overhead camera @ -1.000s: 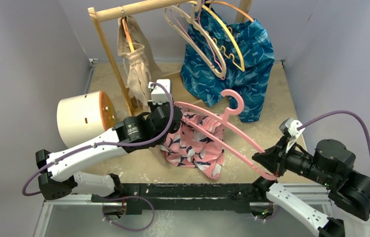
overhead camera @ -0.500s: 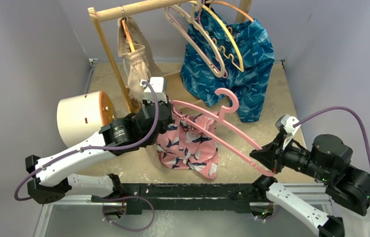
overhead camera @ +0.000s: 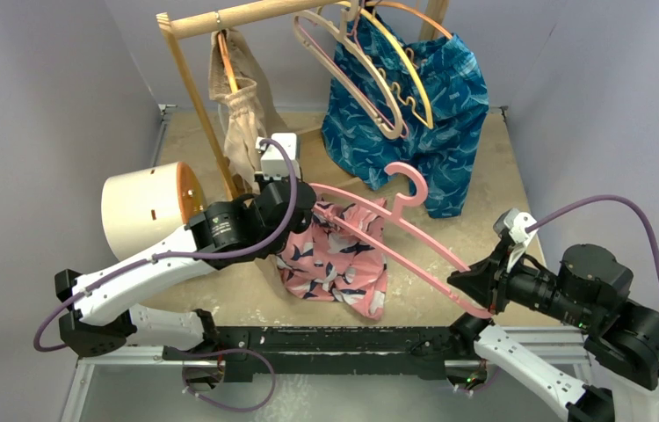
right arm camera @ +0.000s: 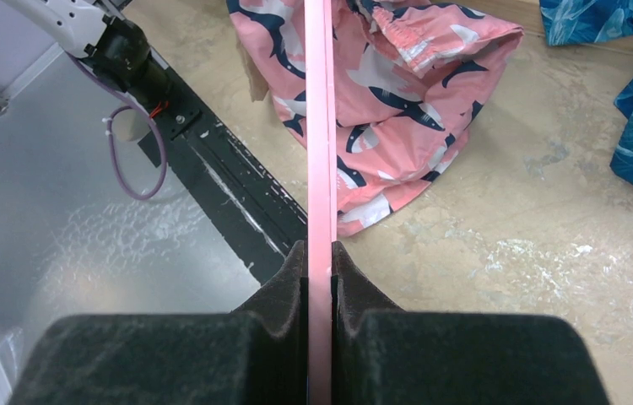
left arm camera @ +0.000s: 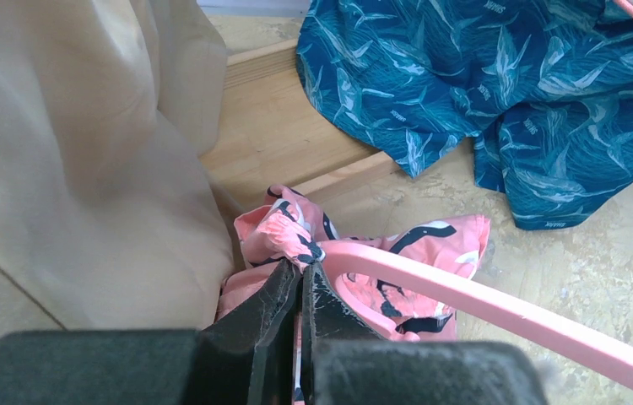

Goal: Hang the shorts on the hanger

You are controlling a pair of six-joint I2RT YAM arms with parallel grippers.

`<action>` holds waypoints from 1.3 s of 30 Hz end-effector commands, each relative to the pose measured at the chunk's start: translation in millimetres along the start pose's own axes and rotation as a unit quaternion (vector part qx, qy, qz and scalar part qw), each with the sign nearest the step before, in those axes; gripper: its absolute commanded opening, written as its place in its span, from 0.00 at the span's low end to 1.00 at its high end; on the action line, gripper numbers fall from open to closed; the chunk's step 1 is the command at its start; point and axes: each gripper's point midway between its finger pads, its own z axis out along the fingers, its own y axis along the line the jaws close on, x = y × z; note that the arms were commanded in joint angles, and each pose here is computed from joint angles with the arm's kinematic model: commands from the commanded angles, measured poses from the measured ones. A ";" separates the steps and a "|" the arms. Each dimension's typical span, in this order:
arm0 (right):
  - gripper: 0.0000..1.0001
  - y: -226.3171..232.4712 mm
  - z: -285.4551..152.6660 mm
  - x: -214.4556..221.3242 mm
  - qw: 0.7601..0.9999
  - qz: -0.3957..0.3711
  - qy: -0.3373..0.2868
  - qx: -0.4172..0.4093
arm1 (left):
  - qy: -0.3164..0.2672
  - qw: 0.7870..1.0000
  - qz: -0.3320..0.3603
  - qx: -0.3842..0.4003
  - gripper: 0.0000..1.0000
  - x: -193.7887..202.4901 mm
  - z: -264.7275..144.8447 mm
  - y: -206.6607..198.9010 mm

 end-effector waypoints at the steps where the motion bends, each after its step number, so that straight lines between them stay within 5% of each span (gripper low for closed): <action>1: 0.00 13.6 -5.3 -5.4 0.999 -0.025 -0.020 -0.041 | -0.024 0.999 -0.038 -0.006 0.00 -24.5 -5.1 1.2; 21: 0.00 22.7 -11.8 -13.9 0.997 -0.035 -0.032 -0.061 | -0.013 0.999 -0.032 -0.008 0.00 -23.9 -5.7 0.0; 30: 0.00 10.6 21.2 -15.5 0.998 -0.034 -0.008 -0.046 | -0.001 0.989 -0.090 0.121 0.00 -40.2 -25.9 -39.6; 39: 0.00 0.6 47.8 -47.8 0.995 -0.057 -0.072 -0.030 | -0.021 0.957 -0.140 0.255 0.00 -65.9 -55.9 -74.8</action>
